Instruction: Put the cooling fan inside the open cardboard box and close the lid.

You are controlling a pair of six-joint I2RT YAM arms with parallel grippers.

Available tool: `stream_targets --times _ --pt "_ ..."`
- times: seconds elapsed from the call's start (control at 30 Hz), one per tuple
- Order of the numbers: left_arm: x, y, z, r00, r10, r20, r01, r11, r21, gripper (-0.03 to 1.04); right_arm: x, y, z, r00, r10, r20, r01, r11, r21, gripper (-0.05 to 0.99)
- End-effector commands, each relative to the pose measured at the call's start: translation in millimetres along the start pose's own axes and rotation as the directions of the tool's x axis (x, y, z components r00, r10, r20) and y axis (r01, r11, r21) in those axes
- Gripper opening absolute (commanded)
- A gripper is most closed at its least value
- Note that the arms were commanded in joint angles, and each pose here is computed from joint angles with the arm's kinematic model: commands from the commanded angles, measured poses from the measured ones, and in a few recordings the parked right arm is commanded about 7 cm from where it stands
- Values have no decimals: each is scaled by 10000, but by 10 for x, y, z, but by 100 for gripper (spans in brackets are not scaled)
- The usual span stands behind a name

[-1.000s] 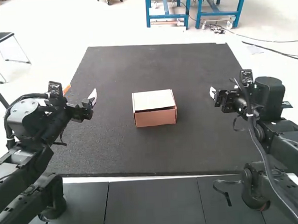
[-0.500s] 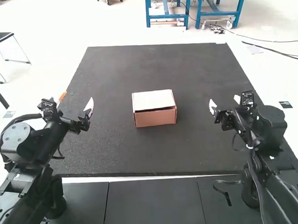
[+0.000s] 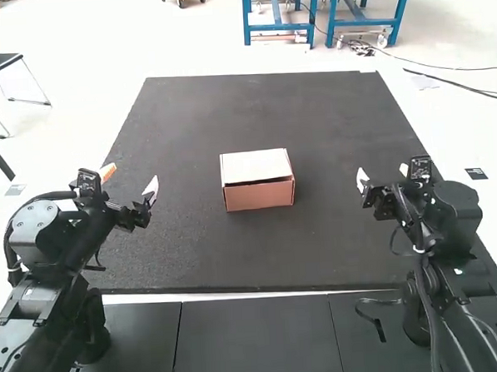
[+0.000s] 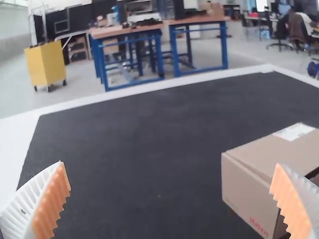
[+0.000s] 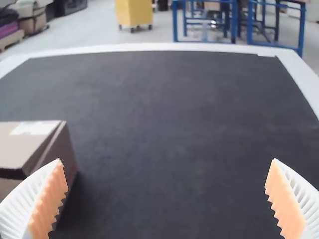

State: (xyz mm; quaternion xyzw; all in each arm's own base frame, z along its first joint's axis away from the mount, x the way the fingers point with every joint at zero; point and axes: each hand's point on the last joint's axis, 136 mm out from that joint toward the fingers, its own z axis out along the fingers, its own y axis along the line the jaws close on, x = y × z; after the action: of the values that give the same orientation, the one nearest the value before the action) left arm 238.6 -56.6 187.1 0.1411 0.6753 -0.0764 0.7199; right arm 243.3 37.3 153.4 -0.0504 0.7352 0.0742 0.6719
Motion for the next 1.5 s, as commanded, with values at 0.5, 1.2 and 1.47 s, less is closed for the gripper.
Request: stream_targets --times 0.5,1.2,1.47 --pt "105 324 -62 9985 -461 -298 421 9914 -1240 96 -29 -221 -20 9926 1156 362 -1197 9820 1463 91" --pt "207 401 -86 9970 -177 -747 58 9877 -1561 96 -46 -258 -25 9940 1010 422 -1065 9812 1609 91" --pt "207 401 -86 9970 -177 -747 58 9877 -1561 96 -49 -258 -25 9939 1009 437 -1067 9812 1607 91"
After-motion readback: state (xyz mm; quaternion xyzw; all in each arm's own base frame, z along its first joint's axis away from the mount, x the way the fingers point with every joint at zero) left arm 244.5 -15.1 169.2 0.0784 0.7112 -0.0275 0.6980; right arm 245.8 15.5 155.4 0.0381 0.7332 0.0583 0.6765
